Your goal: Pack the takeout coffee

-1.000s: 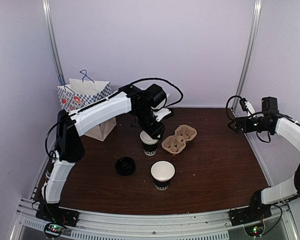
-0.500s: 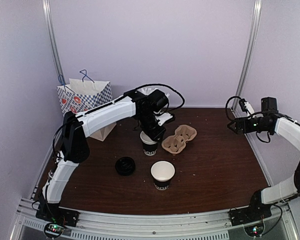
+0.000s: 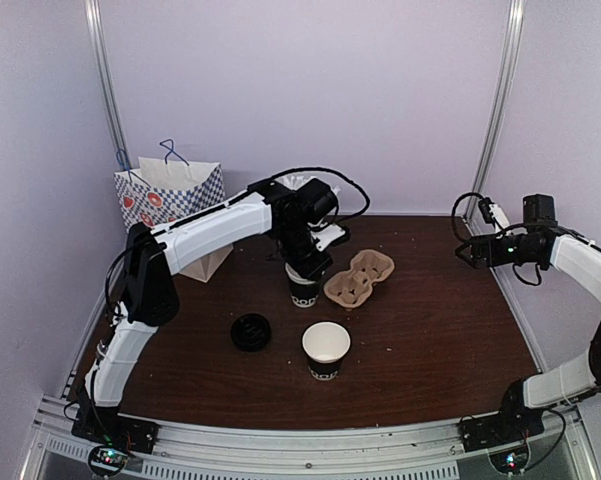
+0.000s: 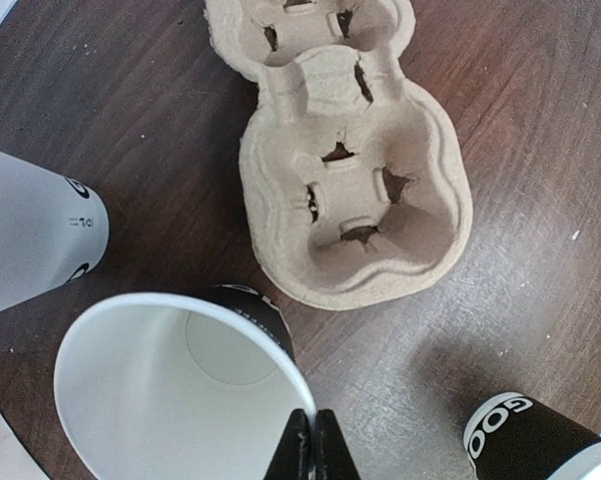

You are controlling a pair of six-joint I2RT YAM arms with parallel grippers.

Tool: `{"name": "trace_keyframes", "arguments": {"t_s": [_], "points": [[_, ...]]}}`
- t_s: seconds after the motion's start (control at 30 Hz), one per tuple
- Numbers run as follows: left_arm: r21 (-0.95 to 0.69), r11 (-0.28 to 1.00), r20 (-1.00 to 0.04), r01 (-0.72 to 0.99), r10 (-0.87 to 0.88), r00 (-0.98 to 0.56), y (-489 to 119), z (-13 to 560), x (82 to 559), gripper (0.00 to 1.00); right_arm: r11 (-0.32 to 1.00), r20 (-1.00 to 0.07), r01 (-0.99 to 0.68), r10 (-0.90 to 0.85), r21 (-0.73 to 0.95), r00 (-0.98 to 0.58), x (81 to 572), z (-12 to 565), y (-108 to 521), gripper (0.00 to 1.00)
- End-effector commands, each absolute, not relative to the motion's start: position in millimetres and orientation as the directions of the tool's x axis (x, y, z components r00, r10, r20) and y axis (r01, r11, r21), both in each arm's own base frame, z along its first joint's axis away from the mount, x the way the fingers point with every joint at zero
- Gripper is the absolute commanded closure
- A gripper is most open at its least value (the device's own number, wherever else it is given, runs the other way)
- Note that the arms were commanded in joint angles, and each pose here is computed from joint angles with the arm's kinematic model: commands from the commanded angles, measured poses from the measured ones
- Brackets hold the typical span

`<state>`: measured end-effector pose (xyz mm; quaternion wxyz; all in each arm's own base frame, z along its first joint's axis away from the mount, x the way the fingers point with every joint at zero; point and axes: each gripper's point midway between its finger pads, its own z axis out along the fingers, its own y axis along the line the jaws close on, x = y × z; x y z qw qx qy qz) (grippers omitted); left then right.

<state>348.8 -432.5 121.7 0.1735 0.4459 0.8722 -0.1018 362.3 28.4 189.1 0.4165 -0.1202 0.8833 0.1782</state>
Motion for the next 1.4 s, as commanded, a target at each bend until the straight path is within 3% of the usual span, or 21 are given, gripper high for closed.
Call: {"name": "trace_keyframes", "arguments": {"t_s": [0.0, 0.23, 0.53, 0.93, 1.1, 1.37], "points": [[0.04, 0.599, -0.433, 0.8, 0.732, -0.526, -423.7, 150.5, 357.0, 1.0, 0.907, -0.803, -0.374, -0.071, 0.195, -0.592, 364.9, 202.0, 27.5, 0.09], [0.2, 0.639, -0.439, 0.743, 0.736, -0.515, -371.3, 205.8, 350.1, 1.0, 0.906, -0.806, -0.378, -0.075, 0.19, -0.587, 363.7, 203.8, 27.9, 0.09], [0.386, 0.713, -0.333, 0.585, 0.699, -0.633, -259.6, 213.6, 318.5, 1.0, 0.901, -0.801, -0.385, -0.076, 0.2, -0.594, 364.1, 202.2, 29.6, 0.1], [0.274, 0.932, -0.414, 0.236, 0.336, -0.846, -108.6, 207.4, 325.4, 1.0, 0.898, -0.803, -0.39, -0.074, 0.204, -0.591, 363.6, 203.4, 30.6, 0.1], [0.227, 0.965, -0.447, 0.129, 0.221, -0.866, -76.9, 194.7, 345.3, 1.0, 0.897, -0.804, -0.392, -0.075, 0.204, -0.59, 363.3, 203.8, 31.0, 0.1], [0.159, 0.984, -0.394, 0.076, 0.134, -0.909, -55.8, 149.8, 362.5, 1.0, 0.9, -0.805, -0.392, -0.084, 0.192, -0.587, 361.5, 203.5, 30.2, 0.1]]}}
